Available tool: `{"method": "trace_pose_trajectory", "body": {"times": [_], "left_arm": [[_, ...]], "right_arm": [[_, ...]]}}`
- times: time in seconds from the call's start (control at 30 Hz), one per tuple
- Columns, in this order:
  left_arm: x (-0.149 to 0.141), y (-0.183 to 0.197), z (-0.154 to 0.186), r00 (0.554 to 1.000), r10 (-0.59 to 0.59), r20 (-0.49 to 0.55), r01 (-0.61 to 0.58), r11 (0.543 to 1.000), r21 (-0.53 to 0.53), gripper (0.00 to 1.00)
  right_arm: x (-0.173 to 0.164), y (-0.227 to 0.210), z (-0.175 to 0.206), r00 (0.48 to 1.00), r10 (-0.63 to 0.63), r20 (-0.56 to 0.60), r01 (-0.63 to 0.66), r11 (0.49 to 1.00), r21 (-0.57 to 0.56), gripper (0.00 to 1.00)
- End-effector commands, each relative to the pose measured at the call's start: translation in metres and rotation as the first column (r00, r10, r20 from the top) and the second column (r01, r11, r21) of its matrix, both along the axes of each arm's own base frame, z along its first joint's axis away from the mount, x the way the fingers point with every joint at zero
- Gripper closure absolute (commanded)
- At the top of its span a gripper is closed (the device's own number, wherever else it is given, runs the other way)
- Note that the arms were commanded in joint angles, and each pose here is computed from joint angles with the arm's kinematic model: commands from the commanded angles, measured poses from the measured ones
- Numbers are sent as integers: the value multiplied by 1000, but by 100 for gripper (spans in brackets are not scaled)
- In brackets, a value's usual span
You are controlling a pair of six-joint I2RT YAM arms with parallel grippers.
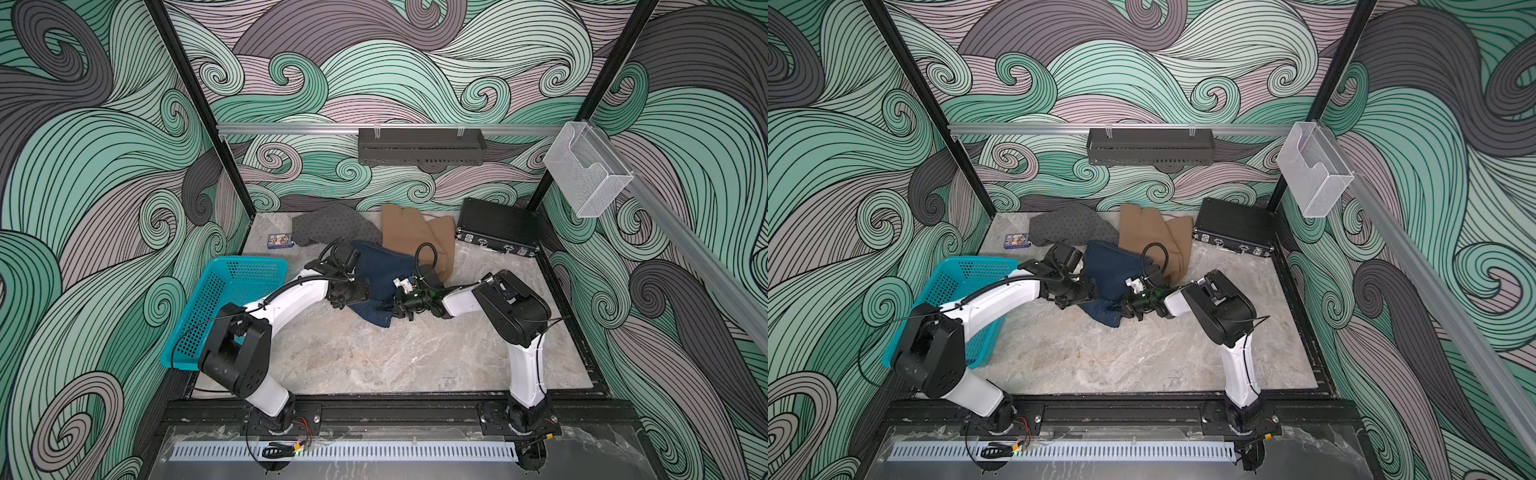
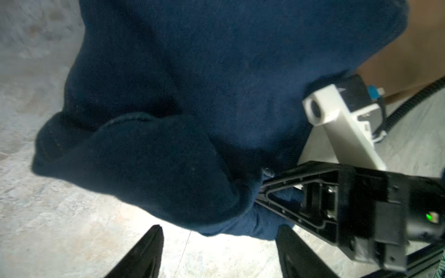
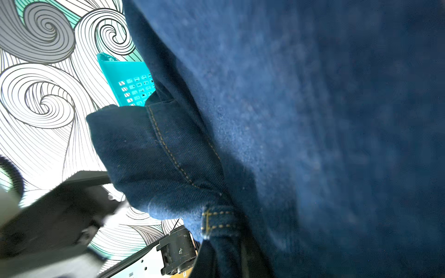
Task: Roll up the skirts
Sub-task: Roll the skirt at the center of the board.
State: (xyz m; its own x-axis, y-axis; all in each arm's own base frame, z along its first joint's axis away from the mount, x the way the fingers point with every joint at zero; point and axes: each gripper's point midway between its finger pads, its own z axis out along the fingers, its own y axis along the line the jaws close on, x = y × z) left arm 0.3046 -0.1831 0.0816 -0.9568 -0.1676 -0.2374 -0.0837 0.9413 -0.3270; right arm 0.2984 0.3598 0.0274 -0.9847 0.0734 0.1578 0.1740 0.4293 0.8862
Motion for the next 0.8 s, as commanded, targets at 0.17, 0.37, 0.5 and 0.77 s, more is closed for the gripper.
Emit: {"method": "trace_pose_trajectory", "body": {"times": [0.17,0.37,0.5,0.77], "left_arm": [[2,6,8,974,167,153,-142,976,-164,18],[21,16,-17,941,313,125,-272,924,-268,16],[25,21,-34,924,373,82,-340,901,-270,19],[36,25,-57,882,469,35,-444,856,-265,23]], "right_arm": [[-10,-23,-59,985,-77,-155,46,979,-197,100],[-11,-27,-60,985,-68,-161,33,977,-211,100],[-10,-27,-60,984,-62,-167,25,977,-212,100],[-11,-28,-63,983,-52,-175,13,977,-215,100]]}}
